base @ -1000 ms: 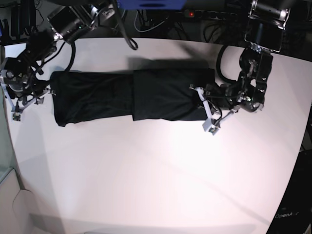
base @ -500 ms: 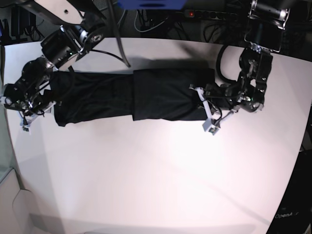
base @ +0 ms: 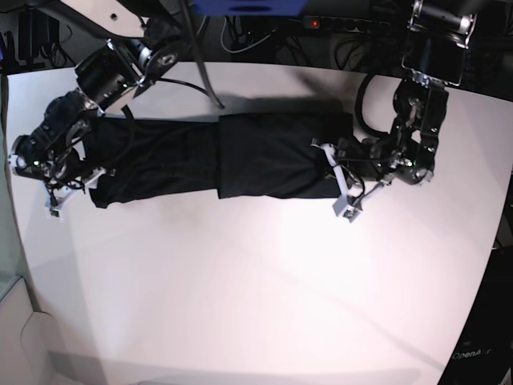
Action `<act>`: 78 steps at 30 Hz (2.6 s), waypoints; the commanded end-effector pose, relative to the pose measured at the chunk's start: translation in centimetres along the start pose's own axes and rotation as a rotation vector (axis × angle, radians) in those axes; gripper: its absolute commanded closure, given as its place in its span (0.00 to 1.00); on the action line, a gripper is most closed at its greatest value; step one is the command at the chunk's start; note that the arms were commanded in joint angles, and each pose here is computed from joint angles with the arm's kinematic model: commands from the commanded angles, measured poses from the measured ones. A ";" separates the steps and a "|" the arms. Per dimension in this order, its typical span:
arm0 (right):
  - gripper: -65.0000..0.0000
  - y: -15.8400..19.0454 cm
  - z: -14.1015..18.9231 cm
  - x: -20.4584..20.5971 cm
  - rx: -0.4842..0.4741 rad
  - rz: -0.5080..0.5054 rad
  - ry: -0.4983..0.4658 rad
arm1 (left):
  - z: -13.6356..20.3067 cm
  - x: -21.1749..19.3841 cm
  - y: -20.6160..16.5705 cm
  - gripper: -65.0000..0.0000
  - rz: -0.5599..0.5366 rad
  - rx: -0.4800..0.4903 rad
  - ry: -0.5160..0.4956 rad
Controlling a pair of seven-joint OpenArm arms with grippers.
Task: Fold the T-shirt properly
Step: 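Grasp the other end of the strip with the right gripper, then lift the end with the right gripper and fold it toward the left gripper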
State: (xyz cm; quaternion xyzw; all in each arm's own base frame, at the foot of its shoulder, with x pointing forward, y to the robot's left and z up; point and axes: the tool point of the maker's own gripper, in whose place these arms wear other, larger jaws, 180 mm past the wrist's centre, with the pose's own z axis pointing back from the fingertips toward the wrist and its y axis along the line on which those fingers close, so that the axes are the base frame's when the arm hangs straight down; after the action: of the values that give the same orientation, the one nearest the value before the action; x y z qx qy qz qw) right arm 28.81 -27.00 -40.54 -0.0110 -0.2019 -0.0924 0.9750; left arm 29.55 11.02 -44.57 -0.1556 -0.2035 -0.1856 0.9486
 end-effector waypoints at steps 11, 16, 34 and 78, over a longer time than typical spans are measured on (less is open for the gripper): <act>0.49 -0.7 0.3 0.3 -0.015 -0.003 -0.021 | 0.2 -5.5 3.5 1.00 -0.015 0.169 0.226; 0.49 -0.1 -0.9 -0.5 0.016 -0.002 -0.010 | 0.2 -5.5 3.5 1.00 -0.015 0.169 0.226; 1.00 2.1 -2.7 -1.9 0.086 0.000 0.038 | 0.2 -5.5 3.4 1.00 -0.014 0.168 0.226; 1.00 23.8 9.5 3.4 0.788 0.347 -0.419 | -0.3 -2.3 0.4 1.00 -0.027 0.120 0.137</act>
State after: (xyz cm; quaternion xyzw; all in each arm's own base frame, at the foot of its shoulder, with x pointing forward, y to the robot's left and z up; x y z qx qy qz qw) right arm 31.74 -3.95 -31.81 0.2983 -0.3817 0.1598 0.8601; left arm 30.00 9.87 -44.02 -0.1300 -0.2098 -0.1892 0.9504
